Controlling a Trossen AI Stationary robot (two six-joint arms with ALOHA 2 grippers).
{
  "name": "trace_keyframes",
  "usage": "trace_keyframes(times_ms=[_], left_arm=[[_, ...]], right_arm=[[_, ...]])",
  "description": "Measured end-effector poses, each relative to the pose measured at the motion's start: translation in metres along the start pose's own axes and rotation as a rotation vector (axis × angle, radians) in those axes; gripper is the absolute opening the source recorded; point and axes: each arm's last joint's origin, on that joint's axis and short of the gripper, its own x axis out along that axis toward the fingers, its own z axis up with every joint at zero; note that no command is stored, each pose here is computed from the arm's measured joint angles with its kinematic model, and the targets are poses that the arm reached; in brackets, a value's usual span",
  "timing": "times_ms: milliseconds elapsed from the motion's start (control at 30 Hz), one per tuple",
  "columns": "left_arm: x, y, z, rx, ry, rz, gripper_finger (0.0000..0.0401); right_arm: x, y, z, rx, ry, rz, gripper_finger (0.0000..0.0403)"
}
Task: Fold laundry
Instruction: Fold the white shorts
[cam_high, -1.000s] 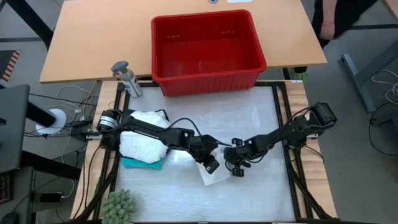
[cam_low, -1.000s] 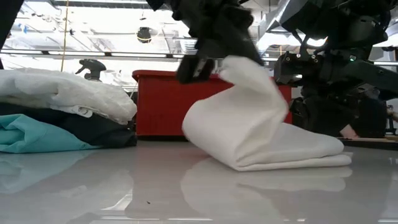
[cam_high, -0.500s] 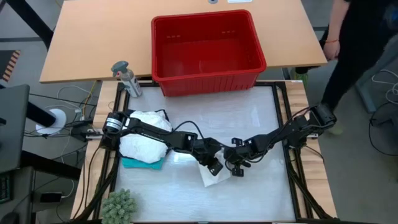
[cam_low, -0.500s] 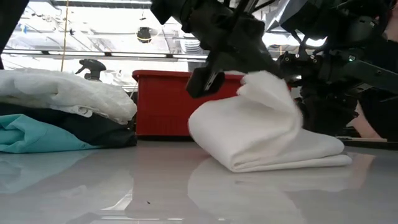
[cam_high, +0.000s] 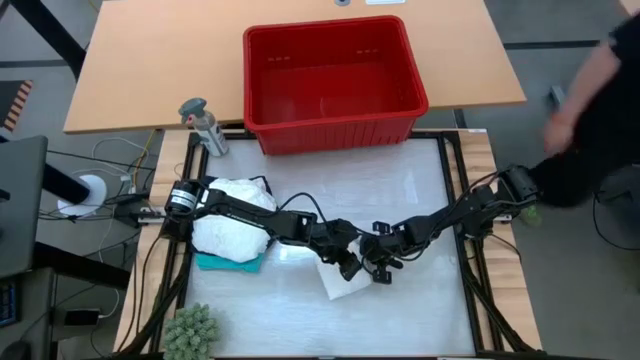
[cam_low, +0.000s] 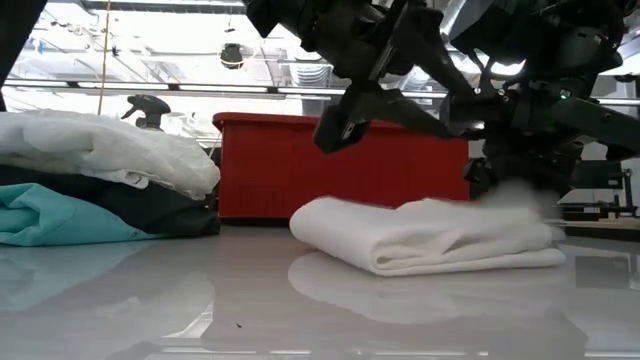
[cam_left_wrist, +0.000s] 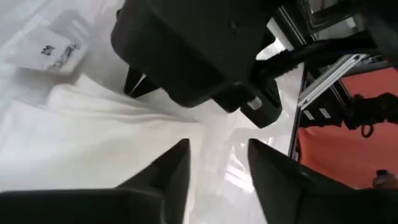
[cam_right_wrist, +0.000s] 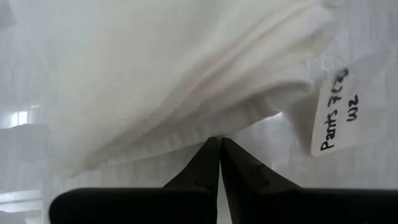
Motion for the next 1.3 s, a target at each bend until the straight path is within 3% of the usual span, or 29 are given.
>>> trace_keyframes(times_ms=[200, 367, 500, 600, 733, 833, 1000, 1067, 1200, 1300], left_arm=[[-0.001, -0.003, -0.001, -0.002, 0.057, -0.059, 0.0193], [-0.018, -0.017, 0.002, 0.047, 0.064, -0.119, 0.0196], [-0.046, -0.039, 0.001, 0.126, -0.034, -0.088, 0.0186], [-0.073, -0.061, -0.002, 0.211, -0.16, -0.058, 0.0177], [-0.115, -0.091, -0.011, 0.324, -0.313, -0.037, 0.017], [-0.138, -0.101, -0.021, 0.359, -0.376, 0.037, 0.0169], [-0.168, -0.108, -0.034, 0.375, -0.424, 0.116, 0.0169], [-0.17, -0.107, -0.043, 0.365, -0.441, 0.11, 0.0169], [-0.147, -0.09, -0.072, 0.3, -0.474, 0.073, 0.0169], [-0.132, -0.073, -0.088, 0.23, -0.568, -0.03, 0.0169]], right_arm=[[-0.003, -0.002, -0.004, -0.005, 0.042, -0.024, 0.0047], [-0.02, -0.006, -0.009, -0.014, 0.071, -0.042, 0.0047], [-0.043, -0.007, -0.007, 0.025, 0.013, -0.052, 0.0048], [-0.062, -0.004, 0.0, 0.071, -0.114, -0.024, 0.0048], [-0.09, 0.006, 0.016, 0.122, -0.385, 0.063, 0.0048], [-0.1, 0.009, 0.035, 0.151, -0.579, 0.135, 0.0043], [-0.086, 0.012, 0.048, 0.125, -0.67, 0.158, 0.0019], [-0.083, 0.013, 0.053, 0.128, -0.702, 0.169, 0.0016], [-0.064, 0.012, 0.052, 0.115, -0.633, 0.159, 0.0026], [-0.05, 0.015, 0.05, 0.115, -0.595, 0.159, 0.0026]])
